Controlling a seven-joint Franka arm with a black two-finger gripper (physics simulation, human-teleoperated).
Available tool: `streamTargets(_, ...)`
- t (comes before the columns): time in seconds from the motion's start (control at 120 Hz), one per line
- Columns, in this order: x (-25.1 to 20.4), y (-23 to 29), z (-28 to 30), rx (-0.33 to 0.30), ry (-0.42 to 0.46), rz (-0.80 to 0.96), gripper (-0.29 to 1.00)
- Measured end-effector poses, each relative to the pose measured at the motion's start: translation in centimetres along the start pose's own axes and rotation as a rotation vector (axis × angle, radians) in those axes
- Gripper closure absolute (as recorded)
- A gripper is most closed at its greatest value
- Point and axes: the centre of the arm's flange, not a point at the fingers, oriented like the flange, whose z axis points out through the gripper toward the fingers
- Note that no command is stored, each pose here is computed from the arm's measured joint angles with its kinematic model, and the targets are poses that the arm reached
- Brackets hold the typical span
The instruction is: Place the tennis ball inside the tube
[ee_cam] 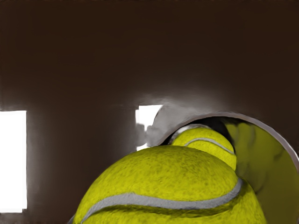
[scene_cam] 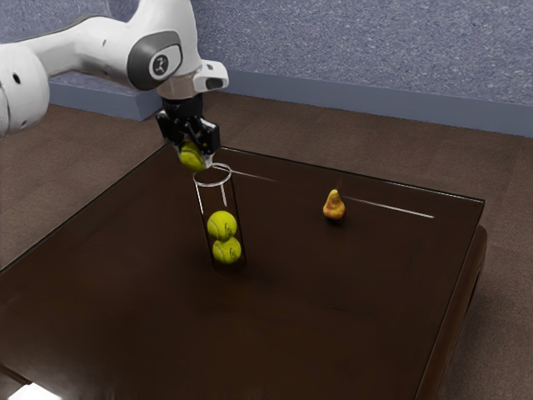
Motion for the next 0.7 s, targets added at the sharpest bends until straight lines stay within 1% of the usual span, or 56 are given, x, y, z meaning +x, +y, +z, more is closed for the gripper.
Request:
streamTargets(0.075, 0.2, 0.1, 0.1, 0.005, -0.001, -0.010, 0.49)
streamTargets(0.167, 0.3, 1.5, 0.0, 0.003, 0.000, -0.003, 0.48)
streamTargets(0.2, 0.3, 2.0, 0.0, 0.001, 0.000, -0.002, 0.45)
streamTargets(0.325, 0.4, 2.6, 0.1, -0.011, -0.002, -0.011, 0.26)
streamTargets(0.417, 0.4, 2.6, 0.1, -0.018, -0.003, -0.022, 0.17)
streamTargets(0.517, 0.2, 2.6, -0.2, -0.022, 0.000, -0.031, 0.11)
streamTargets(0.567, -0.7, 2.4, -1.0, -0.023, 0.002, -0.032, 0.08)
streamTargets(0.608, -2.2, 2.1, -2.0, -0.029, 0.001, -0.033, 0.07)
streamTargets(0.7, -5.4, 1.4, -6.0, -0.045, 0.022, -0.030, 0.05)
